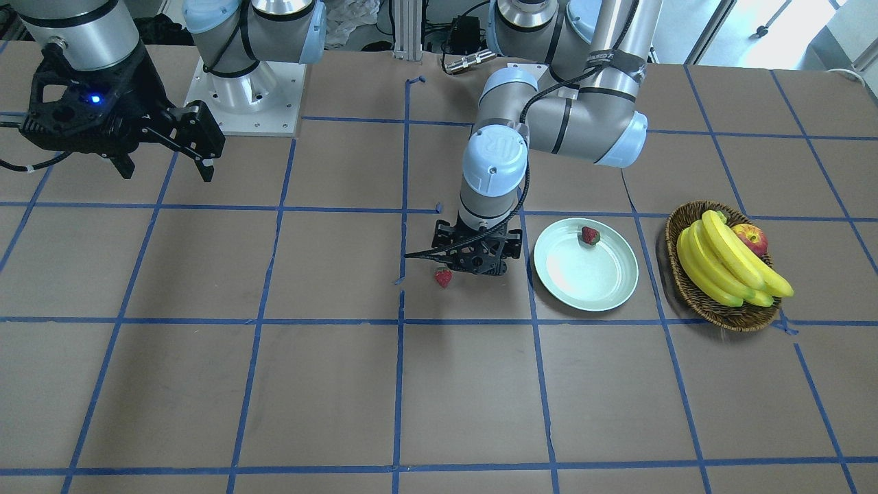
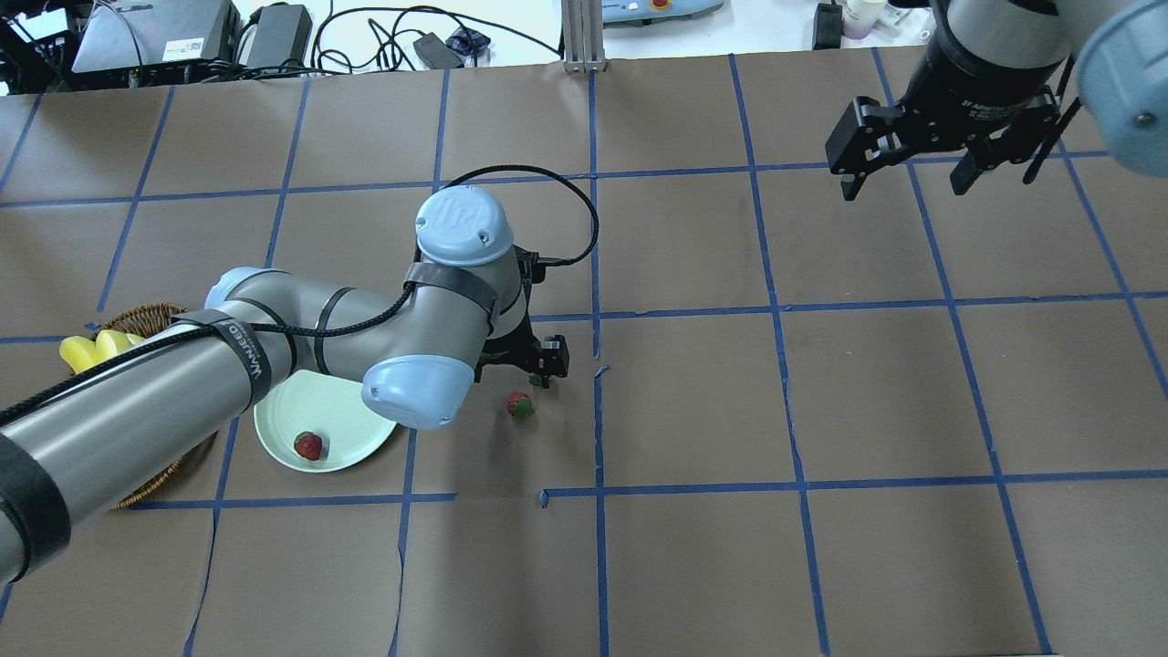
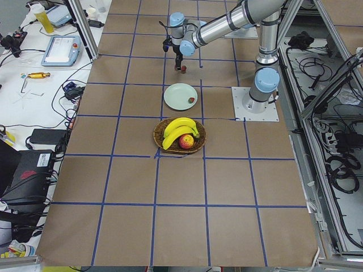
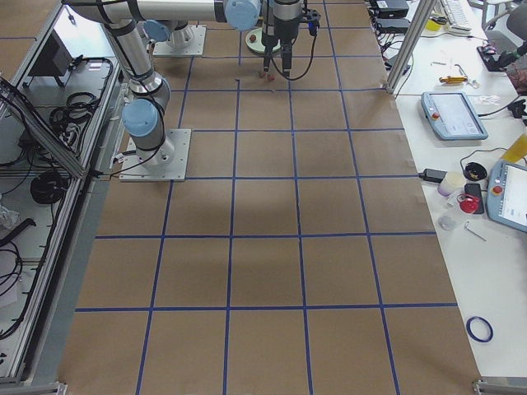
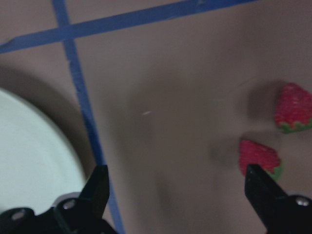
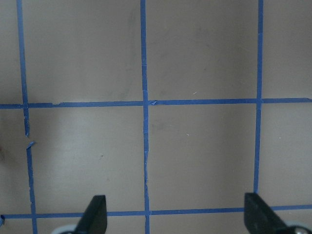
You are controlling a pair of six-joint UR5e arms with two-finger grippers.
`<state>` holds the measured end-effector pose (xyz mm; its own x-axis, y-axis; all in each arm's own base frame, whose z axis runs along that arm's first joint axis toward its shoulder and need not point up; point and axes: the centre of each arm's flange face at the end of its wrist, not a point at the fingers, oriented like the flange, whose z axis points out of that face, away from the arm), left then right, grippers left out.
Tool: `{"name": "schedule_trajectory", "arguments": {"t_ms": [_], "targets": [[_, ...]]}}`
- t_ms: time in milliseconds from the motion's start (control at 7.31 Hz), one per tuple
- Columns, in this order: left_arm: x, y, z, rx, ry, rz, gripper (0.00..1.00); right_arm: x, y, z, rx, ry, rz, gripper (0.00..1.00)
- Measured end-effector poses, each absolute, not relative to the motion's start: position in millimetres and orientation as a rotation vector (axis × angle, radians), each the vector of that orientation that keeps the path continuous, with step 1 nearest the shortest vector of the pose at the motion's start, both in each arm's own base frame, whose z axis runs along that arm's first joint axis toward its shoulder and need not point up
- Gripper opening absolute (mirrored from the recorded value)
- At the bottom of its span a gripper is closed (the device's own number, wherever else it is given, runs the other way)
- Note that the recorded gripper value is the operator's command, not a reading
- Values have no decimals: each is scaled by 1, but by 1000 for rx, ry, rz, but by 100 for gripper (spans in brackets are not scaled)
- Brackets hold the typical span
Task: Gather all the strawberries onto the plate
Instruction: 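Move the left gripper back to the strawberries and grasp another, then place the strawberry on the green plate and release it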
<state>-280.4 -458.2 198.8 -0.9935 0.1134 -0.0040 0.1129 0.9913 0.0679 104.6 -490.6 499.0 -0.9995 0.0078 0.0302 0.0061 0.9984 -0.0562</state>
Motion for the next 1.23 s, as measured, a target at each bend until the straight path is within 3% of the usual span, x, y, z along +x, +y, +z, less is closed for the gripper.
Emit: {"name": "schedule_trajectory", "arguments": {"t_ms": [274,547,684,1231], "targets": [[-288,-454,180,178,3120,142,59,105,-491,499,-11,-3110,87,100],[-289,-453,171,182,3110,164,23,105,-491,499,-11,-3110,88,100],[-288,-453,170,186,3096,166,15,105,-491,499,-11,-3110,89,100],[-266,-456,193,232,3005,238,16,104,-492,500,-12,-3110,89,100]]}}
